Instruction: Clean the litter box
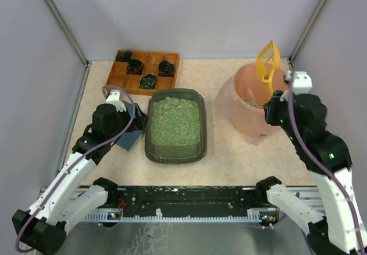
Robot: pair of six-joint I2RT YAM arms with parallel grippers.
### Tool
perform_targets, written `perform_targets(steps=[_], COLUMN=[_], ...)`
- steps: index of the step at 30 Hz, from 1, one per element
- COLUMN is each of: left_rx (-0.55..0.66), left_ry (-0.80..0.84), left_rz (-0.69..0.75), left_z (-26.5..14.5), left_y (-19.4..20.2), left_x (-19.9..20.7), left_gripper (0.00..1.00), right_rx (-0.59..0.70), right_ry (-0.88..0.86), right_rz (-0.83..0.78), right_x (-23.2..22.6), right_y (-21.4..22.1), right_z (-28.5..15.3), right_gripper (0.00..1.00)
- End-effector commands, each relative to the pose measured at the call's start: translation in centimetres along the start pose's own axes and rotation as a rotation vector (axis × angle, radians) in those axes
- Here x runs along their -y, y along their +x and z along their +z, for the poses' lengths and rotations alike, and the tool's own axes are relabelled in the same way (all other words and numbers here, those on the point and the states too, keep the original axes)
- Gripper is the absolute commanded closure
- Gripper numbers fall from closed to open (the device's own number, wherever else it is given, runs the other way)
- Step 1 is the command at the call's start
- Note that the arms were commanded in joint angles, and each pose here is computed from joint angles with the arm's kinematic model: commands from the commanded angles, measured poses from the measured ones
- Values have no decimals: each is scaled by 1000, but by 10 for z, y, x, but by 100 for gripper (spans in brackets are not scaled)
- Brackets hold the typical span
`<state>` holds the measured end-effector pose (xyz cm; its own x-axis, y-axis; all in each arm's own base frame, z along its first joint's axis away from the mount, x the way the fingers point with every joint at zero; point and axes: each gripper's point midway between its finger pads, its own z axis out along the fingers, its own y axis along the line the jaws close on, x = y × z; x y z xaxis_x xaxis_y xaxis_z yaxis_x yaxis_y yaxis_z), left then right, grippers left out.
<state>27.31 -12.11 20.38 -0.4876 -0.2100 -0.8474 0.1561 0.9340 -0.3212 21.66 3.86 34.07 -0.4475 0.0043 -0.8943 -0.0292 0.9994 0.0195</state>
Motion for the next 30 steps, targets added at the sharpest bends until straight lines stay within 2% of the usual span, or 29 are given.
perform_targets(steps=[1,4,10,14,17,24,30], left_rx=[19,21,18,23,24,19,16], left_ry=[18,18,23,24,22,18,12], left_rz=[-6,-9,-9,-11,-13,-16,-18], left_z=[-1,-1,-1,-1,-1,0,0], left_y=[-6,-6,-6,-7,-7,-7,-6], left_x=[3,3,4,4,3,1,-1], left_gripper=[2,2,2,2,2,2,2], right_rx=[296,324,196,25,-35,-280,-417], right_ry=[-299,-496,-783,-761,-725,-577,-502], right_rz=[149,155,187,308,394,400,474], right_x=[-43,-74,-128,-142,-163,-239,-279], right_y=[-49,-48,-29,-2,24,109,133], right_z=[-38,-51,-47,-15,0,17,31], right_gripper=[100,100,100,100,100,100,100])
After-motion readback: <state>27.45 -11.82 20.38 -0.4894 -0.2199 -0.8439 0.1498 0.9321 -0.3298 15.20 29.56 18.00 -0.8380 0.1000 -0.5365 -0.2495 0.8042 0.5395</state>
